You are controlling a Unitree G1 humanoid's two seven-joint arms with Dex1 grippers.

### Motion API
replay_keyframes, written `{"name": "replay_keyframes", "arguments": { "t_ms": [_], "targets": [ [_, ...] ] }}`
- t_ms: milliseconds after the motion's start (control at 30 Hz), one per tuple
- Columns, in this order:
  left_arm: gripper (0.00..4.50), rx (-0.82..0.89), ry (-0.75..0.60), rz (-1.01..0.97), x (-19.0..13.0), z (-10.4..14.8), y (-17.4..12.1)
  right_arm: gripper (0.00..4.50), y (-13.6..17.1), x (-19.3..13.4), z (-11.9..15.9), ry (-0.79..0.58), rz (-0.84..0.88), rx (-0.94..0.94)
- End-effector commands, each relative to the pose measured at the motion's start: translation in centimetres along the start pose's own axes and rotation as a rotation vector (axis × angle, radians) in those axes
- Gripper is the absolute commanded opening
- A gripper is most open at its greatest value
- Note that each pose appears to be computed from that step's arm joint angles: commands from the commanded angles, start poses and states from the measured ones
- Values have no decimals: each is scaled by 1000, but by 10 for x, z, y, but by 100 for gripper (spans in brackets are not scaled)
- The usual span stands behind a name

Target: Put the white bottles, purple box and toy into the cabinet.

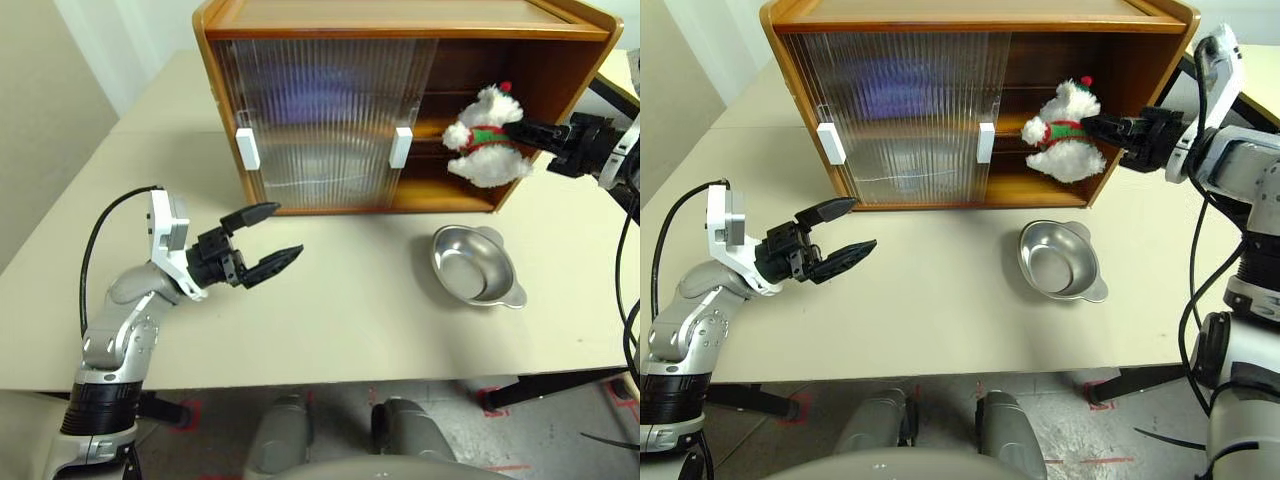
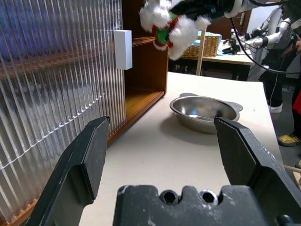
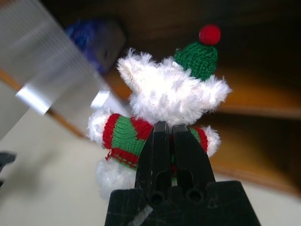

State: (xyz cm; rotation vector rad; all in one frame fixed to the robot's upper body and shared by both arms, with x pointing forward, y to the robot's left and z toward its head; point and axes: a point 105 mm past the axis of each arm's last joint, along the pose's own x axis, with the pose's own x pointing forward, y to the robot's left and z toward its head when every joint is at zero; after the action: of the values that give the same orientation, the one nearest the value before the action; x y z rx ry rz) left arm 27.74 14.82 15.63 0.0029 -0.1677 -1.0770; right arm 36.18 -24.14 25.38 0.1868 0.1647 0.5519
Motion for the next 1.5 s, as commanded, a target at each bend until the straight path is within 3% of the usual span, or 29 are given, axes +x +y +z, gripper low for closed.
{"name": "replay_keyframes", "arguments": {
  "t_ms": [33,333,667,967,1500],
  "targets": [
    [450,0,14,-6,1,-1,-2,3,-4,4,20,-91,-25,-85],
    [450,14,22,1,-2,-1,1,3,-19,26,31,-224,-86,-138],
    [450,20,23,13,-5,-2,1,3,-21,45,35,-278,-94,-293],
    [450,27,31,27,-11,0,2,3,-24,60,28,-247,-128,-386],
    [450,21,34,27,-7,-3,-3,3,-32,73,15,-253,-154,-355]
  ]
}}
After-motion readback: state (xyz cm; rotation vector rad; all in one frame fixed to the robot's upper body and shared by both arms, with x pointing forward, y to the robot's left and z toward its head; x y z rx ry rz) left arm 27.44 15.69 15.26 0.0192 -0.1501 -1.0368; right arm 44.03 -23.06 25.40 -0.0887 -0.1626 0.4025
